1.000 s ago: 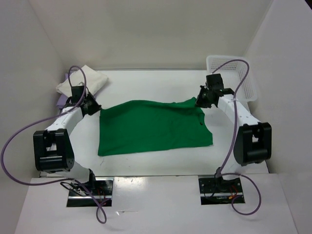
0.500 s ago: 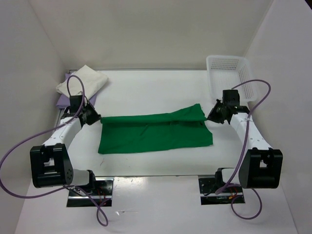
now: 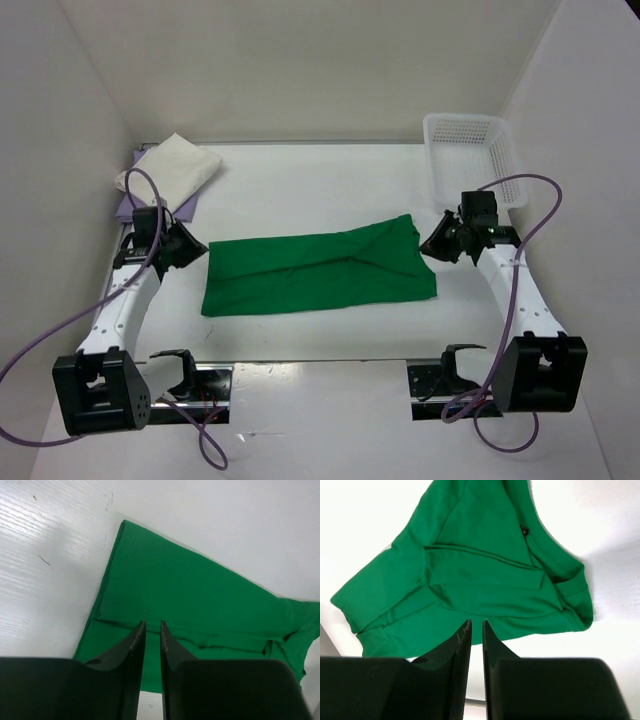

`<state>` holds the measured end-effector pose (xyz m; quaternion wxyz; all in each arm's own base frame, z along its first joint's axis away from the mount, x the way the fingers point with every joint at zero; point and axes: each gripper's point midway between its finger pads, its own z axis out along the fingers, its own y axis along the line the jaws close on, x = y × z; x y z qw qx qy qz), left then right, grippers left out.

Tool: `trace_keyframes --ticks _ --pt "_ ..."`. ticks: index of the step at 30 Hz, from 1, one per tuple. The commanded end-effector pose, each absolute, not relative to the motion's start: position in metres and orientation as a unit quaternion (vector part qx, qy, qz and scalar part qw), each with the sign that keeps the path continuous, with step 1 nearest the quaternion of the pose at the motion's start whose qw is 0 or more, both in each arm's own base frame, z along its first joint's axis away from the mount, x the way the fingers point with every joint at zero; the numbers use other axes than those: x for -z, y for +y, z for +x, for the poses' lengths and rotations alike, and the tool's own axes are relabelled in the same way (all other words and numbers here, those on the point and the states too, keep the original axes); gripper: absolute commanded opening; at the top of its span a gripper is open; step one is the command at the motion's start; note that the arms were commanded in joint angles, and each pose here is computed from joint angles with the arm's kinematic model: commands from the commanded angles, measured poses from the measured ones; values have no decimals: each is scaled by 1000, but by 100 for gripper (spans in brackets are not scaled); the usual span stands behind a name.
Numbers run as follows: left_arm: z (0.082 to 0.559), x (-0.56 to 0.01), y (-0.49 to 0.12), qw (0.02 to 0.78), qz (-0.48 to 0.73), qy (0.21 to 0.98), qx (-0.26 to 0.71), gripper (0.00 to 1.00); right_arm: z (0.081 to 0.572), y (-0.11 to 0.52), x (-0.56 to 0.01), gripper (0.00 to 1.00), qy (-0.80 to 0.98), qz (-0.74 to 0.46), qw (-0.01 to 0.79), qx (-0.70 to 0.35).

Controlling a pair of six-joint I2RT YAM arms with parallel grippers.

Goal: Fold and stack the t-shirts
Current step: Fold the other side of the tshirt into a rectangle

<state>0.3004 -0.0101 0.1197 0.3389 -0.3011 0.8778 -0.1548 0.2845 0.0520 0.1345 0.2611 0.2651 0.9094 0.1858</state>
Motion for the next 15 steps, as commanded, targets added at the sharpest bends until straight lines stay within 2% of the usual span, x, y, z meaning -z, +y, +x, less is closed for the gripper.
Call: trace_keyframes --ticks 1,4,5,6,10,13,14,15 --pt "289 -120 -12 331 -324 871 162 25 278 49 -151 19 903 268 279 -184" --pt "296 -129 0 348 -340 860 151 25 289 52 -160 16 905 238 299 -189" --pt "300 -130 -1 352 -331 861 157 25 298 57 -163 5 902 228 308 -198" --pt "307 -135 -3 361 -324 858 168 26 302 62 -149 0 912 216 291 -191" --pt "340 -124 -13 361 -303 862 185 27 326 127 -135 0 928 121 295 -191" --pt "357 -110 -22 345 -297 869 194 27 348 147 -111 21 935 102 296 -167" --pt "360 -107 -22 341 -298 871 193 27 359 155 -116 34 931 97 306 -173" --pt "368 -102 -25 340 -294 872 195 27 366 158 -103 40 936 95 300 -161"
